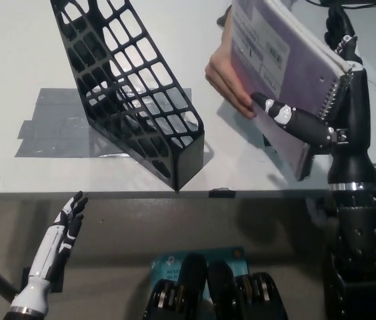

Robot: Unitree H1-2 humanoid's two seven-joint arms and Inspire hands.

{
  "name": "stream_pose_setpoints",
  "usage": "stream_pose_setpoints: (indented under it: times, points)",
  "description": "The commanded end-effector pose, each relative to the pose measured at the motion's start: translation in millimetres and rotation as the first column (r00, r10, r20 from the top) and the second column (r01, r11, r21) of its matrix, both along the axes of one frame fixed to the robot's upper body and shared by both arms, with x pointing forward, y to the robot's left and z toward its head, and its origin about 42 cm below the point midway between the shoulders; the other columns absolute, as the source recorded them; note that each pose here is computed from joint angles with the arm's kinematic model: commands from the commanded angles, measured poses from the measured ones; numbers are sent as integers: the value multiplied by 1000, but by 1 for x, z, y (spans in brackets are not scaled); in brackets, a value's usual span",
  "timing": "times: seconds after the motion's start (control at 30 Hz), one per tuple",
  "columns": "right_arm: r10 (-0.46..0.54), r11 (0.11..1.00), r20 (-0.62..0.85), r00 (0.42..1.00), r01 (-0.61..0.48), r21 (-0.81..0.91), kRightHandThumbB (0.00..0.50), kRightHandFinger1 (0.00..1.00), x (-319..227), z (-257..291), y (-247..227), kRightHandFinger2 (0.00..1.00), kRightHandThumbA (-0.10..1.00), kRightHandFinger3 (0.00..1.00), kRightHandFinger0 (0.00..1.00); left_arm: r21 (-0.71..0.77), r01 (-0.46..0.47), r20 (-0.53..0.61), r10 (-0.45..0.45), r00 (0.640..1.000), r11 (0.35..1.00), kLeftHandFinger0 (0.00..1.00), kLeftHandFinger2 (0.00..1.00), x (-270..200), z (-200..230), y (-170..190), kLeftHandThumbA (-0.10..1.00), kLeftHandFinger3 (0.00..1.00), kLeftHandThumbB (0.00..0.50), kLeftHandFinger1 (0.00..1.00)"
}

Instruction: A person hands a notebook to the robot and the robot grabs it with its right hand and places it in the magazine stand kept in the centre of the desk infront of it.

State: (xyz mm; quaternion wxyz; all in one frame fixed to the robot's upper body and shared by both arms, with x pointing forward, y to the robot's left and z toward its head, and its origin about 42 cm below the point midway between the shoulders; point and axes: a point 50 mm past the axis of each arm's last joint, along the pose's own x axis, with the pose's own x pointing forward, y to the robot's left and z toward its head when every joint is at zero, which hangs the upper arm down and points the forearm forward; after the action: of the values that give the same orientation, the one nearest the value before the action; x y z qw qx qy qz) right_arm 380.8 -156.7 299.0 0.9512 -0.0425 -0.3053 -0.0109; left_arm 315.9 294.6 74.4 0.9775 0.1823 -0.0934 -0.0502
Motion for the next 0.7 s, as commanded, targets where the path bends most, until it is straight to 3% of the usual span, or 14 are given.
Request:
stream_pose_setpoints:
  times: [0.0,0.23,0.5,0.57,0.6,0.63,0.67]
  points:
    - [56,998,-57,997,-54,27,353,1000,16,3,7,1000,1000,1000,1000,38,24,75,-27,997,999,1000,1000,11,20,5,1000,1000,500,1000]
    - [64,998,-92,994,-64,3,385,1000,26,-2,9,1000,1000,1000,1000,44,32,80,-35,996,999,1000,1000,13,23,5,1000,1000,500,1000]
    - [83,996,-97,992,-84,-4,378,1000,28,5,12,1000,1000,1000,1000,34,36,83,-39,996,999,993,1000,14,24,5,1000,1000,500,1000]
    - [117,993,-111,987,-115,22,286,1000,29,8,14,1000,1000,1000,1000,28,38,83,-40,996,999,981,1000,15,24,5,1000,1000,500,1000]
    - [120,993,-115,986,-118,24,281,1000,29,9,15,1000,1000,1000,1000,27,38,83,-40,996,999,981,1000,15,24,5,1000,1000,500,1000]
    - [121,993,-119,986,-119,22,239,986,29,10,15,1000,1000,1000,908,28,38,82,-40,996,999,981,1000,15,24,5,1000,1000,500,1000]
    - [124,992,-128,984,-123,15,159,656,30,13,15,743,1000,771,584,30,40,83,-42,996,999,982,1000,15,25,4,1000,1000,500,1000]
